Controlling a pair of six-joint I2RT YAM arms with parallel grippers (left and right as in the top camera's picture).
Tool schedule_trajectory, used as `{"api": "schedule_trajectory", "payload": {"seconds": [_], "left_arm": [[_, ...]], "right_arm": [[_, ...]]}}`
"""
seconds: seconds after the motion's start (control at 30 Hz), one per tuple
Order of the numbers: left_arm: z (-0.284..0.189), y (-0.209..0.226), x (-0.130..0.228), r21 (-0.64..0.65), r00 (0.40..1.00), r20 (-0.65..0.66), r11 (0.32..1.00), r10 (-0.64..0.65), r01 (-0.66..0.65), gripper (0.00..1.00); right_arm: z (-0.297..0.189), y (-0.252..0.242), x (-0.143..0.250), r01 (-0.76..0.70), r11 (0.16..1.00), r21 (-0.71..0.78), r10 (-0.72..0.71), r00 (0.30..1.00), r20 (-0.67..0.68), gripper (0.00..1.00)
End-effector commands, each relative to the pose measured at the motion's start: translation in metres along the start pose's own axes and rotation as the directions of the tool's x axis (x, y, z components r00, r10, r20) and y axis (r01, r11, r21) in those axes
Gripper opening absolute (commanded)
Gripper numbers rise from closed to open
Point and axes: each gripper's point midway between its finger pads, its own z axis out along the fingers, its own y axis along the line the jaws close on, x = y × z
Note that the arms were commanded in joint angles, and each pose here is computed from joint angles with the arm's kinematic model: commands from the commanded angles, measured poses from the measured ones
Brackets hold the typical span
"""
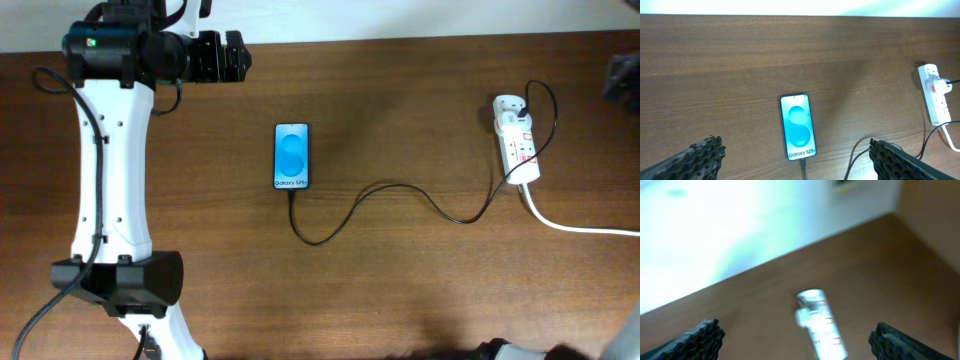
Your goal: Plug charger to phone and switch on socket
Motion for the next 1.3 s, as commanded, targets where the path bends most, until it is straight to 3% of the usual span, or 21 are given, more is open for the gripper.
{"api": "schedule_trajectory", "payload": {"seconds": [0.0, 0.2, 0.5, 0.67, 1.0, 1.27], "left_arm": [[-0.015, -0.004, -0.006, -0.002, 0.999, 0.039, 1.0, 0.023, -0.023, 0.99], [-0.015, -0.003, -0.006, -0.003, 0.999, 0.039, 1.0, 0.023, -0.023, 0.99], [-0.015, -0.003, -0.006, -0.003, 0.999, 0.039, 1.0, 0.023, -0.023, 0.99], [-0.015, -0.003, -0.006, -0.003, 0.999, 0.039, 1.0, 0.023, -0.022, 0.99], [-0.015, -0.004, -0.006, -0.003, 0.999, 0.039, 1.0, 0.023, -0.023, 0.99], [-0.015, -0.003, -0.006, -0.003, 0.999, 0.039, 1.0, 0.023, -0.023, 0.99]], "right_arm": [[-0.024, 0.062, 0.007, 0.138, 0.981, -0.139, -0.138, 0.99, 0.009, 0.98], [-0.068, 0.107, 0.064, 0.249, 0.942, -0.223, -0.28, 0.952, -0.12, 0.98], [-0.155, 0.093, 0.134, 0.22, 0.96, -0.173, -0.262, 0.925, -0.276, 0.98], [-0.178, 0.088, 0.17, 0.176, 0.97, -0.167, -0.23, 0.886, -0.402, 0.98], [-0.174, 0.087, 0.166, 0.186, 0.969, -0.164, -0.236, 0.891, -0.388, 0.98], [-0.141, 0.099, 0.138, 0.368, 0.918, -0.15, -0.376, 0.926, -0.026, 0.98]]}}
